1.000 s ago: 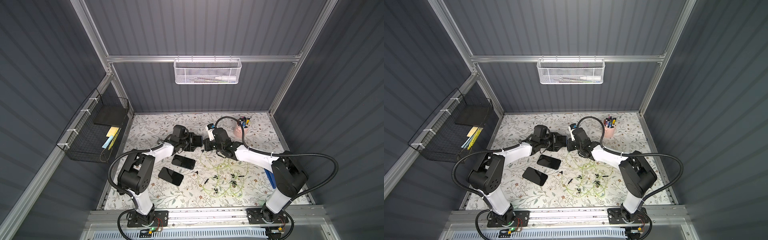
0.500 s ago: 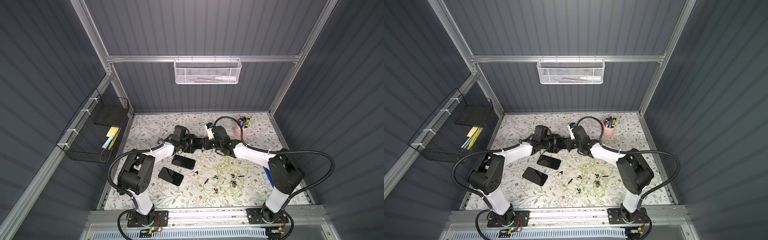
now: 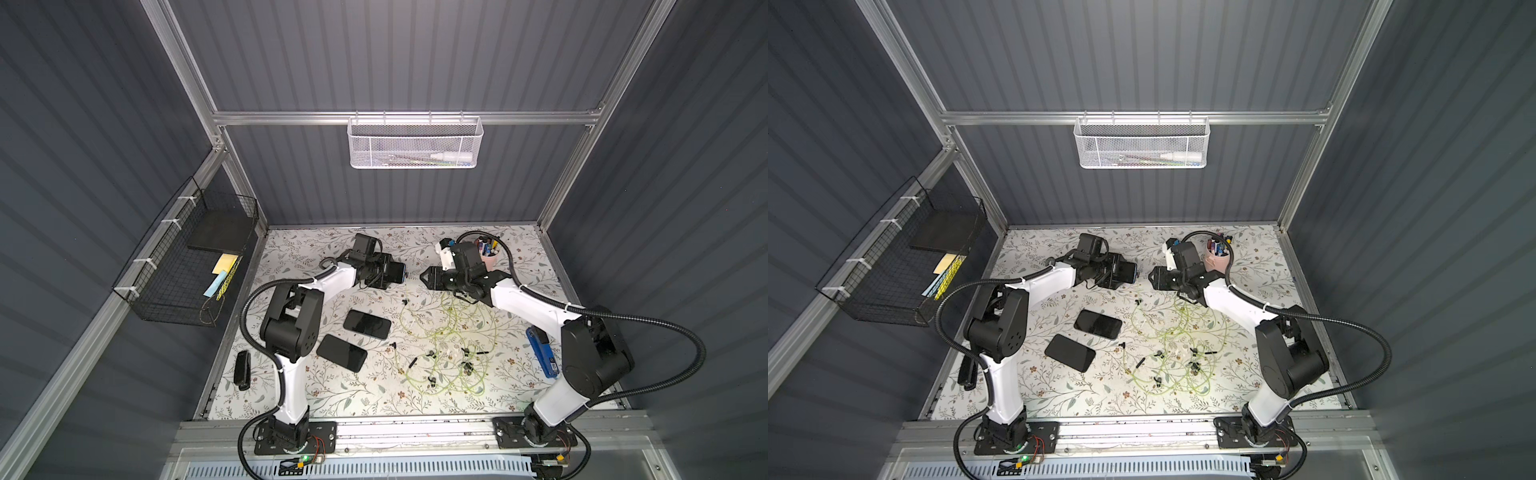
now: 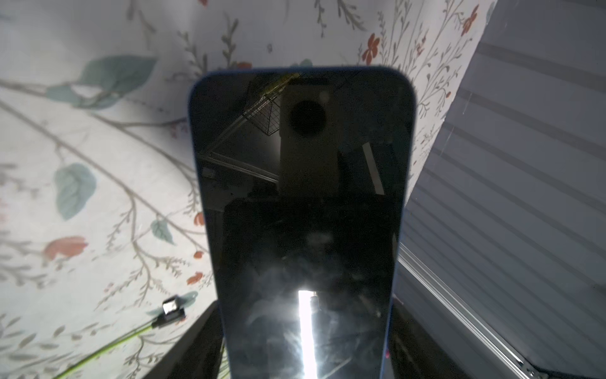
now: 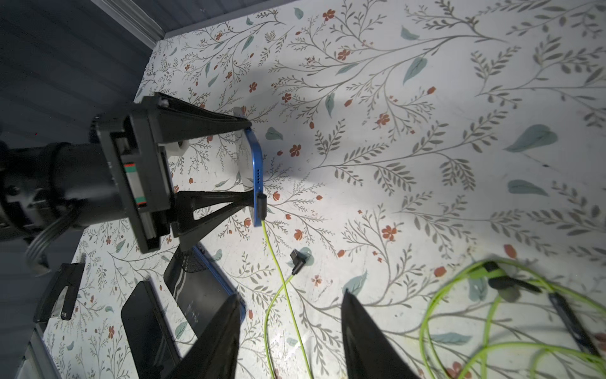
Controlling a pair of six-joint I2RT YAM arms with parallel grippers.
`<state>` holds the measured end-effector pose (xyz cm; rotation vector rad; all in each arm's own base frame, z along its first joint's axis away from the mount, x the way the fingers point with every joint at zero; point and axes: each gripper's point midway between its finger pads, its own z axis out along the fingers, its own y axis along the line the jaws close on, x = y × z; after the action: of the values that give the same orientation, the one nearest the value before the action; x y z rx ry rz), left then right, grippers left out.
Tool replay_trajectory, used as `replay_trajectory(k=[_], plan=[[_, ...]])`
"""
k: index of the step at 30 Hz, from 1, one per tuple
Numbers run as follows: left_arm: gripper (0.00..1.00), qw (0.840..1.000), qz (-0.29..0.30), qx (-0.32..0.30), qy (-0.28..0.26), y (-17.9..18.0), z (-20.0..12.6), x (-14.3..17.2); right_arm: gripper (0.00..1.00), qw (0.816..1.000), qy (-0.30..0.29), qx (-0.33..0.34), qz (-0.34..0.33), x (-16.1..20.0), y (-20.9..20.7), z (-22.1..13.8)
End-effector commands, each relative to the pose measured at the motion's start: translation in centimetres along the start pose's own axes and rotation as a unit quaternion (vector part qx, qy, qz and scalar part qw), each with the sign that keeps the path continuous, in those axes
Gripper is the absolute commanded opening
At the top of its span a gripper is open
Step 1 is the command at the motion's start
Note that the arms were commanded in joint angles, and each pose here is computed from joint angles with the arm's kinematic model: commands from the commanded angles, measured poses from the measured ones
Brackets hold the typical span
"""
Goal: Plug wired earphones into phones
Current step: Place the phone at the center of the board.
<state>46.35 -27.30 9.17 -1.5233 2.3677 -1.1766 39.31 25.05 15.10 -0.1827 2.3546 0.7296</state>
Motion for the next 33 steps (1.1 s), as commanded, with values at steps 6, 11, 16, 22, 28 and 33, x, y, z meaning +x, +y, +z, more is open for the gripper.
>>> replay_trajectory(k=[6,11,16,22,28,33], plan=[[0.0,1.0,0.021,0.004,-0.005,-1.6,0.9,0.0,0.41,0.998,0.028,-0.053,0.027,0.9,0.4,1.4],[0.0,1.0,0.024,0.003,-0.007,-1.8,0.9,0.3,0.22,0.995,0.027,-0.087,0.041,0.4,0.9,3.6],[0.0,1.0,0.022,-0.013,-0.013,-1.2,1.8,-0.1,0.24,0.995,0.027,-0.081,0.057,0.4,-0.3,4.6],[0.0,0.998,0.031,-0.04,-0.037,-0.3,3.3,-1.1,0.26,0.995,0.037,-0.067,0.064,1.7,-1.6,5.1],[0.0,0.994,0.058,-0.071,-0.06,0.2,5.2,-2.4,0.27,0.996,0.036,-0.051,0.068,2.4,-2.9,4.4],[0.0,0.992,0.062,-0.09,-0.062,1.3,7.0,-2.9,0.29,0.996,0.038,-0.035,0.067,3.0,-4.1,3.7]])
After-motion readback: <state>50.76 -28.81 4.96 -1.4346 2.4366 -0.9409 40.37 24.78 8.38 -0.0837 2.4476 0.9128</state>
